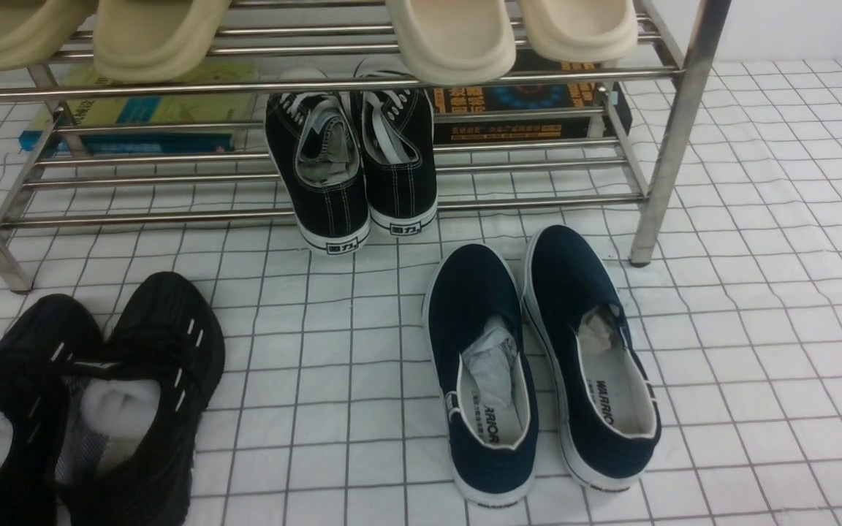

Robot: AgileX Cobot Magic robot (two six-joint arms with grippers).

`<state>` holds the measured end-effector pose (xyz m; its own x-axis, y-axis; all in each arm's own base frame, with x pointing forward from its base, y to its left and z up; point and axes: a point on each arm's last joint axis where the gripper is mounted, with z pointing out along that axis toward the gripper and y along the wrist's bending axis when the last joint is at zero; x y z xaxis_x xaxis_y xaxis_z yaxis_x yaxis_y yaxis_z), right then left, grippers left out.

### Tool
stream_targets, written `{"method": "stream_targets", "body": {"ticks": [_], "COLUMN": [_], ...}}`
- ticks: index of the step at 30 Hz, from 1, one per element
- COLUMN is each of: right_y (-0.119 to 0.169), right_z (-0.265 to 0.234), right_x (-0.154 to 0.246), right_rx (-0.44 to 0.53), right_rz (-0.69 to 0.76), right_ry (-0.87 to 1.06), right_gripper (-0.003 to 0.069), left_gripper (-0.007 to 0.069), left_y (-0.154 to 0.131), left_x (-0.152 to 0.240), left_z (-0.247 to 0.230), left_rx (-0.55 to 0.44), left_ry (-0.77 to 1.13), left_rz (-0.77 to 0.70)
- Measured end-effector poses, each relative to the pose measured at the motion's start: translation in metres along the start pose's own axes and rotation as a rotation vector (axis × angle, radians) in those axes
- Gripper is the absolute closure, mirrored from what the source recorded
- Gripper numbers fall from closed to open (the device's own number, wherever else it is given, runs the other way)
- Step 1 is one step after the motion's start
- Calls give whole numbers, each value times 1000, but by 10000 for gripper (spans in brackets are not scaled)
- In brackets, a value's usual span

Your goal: Take the shoes off the shelf with your hand from the white checkered tablecloth.

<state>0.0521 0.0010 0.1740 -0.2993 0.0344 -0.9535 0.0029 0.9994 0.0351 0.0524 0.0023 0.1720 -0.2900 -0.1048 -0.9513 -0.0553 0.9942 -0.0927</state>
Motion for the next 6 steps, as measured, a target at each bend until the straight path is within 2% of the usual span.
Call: {"method": "stream_targets", "body": {"ticks": [6], "right_y": [0], "right_z": [0], "right_x": [0], "right_rx": [0], "right_rz": [0], "right_ry": [0], "right_gripper": [420], "left_gripper": [555], "left_y": [0], "left_x": [0], "left_z": [0], "left_rx": [0], "left_ry": [1], "left_rz": [0]}}
